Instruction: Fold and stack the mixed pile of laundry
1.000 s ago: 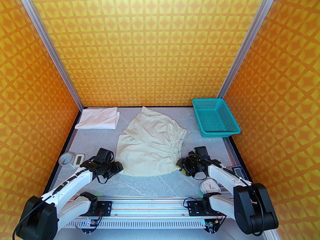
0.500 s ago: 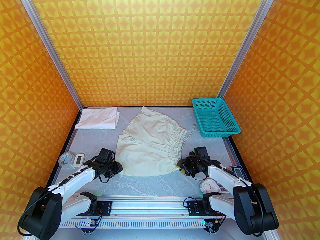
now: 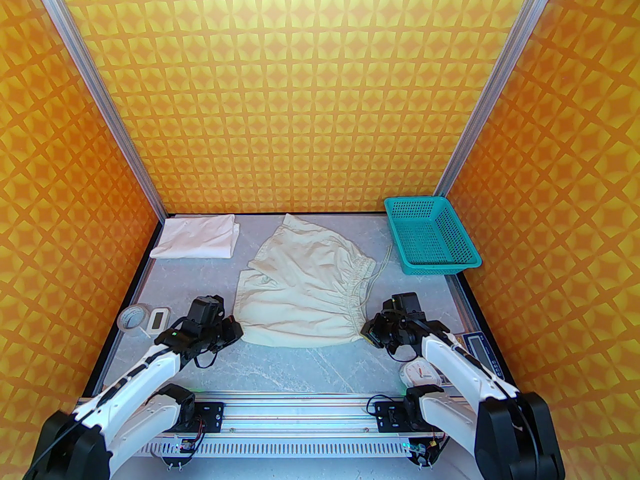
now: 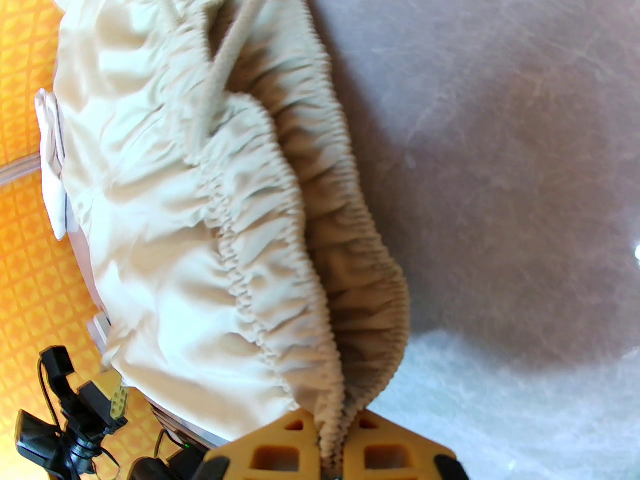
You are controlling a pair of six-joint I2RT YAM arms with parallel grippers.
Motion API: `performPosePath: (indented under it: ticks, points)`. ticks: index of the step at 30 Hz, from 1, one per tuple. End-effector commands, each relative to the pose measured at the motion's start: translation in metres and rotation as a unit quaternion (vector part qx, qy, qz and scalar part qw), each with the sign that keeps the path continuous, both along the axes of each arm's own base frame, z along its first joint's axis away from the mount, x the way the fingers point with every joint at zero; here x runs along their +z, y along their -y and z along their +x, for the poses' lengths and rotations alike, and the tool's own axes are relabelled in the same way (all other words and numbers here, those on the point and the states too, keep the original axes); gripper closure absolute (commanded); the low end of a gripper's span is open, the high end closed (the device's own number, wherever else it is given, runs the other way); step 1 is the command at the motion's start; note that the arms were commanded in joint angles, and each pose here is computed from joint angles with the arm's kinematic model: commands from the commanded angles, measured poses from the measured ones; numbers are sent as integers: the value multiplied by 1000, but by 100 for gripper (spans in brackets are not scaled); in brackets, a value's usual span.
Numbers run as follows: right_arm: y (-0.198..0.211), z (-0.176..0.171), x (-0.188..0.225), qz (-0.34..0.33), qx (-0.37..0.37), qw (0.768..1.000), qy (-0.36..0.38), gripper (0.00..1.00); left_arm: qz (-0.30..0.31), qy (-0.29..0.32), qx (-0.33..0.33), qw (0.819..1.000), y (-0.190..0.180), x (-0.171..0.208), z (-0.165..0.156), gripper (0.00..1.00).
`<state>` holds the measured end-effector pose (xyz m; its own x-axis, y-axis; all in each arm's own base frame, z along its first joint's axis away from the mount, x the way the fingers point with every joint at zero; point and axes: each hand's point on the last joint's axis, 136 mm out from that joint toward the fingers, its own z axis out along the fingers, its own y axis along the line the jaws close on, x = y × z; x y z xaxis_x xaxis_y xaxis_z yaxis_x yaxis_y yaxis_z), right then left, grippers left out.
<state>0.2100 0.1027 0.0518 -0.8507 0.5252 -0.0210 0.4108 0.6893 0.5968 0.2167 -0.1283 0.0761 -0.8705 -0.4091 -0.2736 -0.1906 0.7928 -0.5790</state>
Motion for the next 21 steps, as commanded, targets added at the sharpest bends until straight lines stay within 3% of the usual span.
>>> performPosePath:
  ticks: [1, 6, 11, 21]
  points:
    - [9, -13, 5, -29, 11, 999, -9, 97, 7, 47, -21, 999, 1, 32, 5, 100]
    - [14, -4, 27, -51, 12, 999, 16, 100, 25, 112, -45, 992, 5, 83, 28, 100]
    - [13, 21, 48, -51, 3, 998, 46, 100, 50, 169, -54, 983, 11, 133, 70, 100]
    - [17, 88, 89, -62, -10, 992, 106, 100, 74, 257, -69, 961, 39, 209, 201, 100]
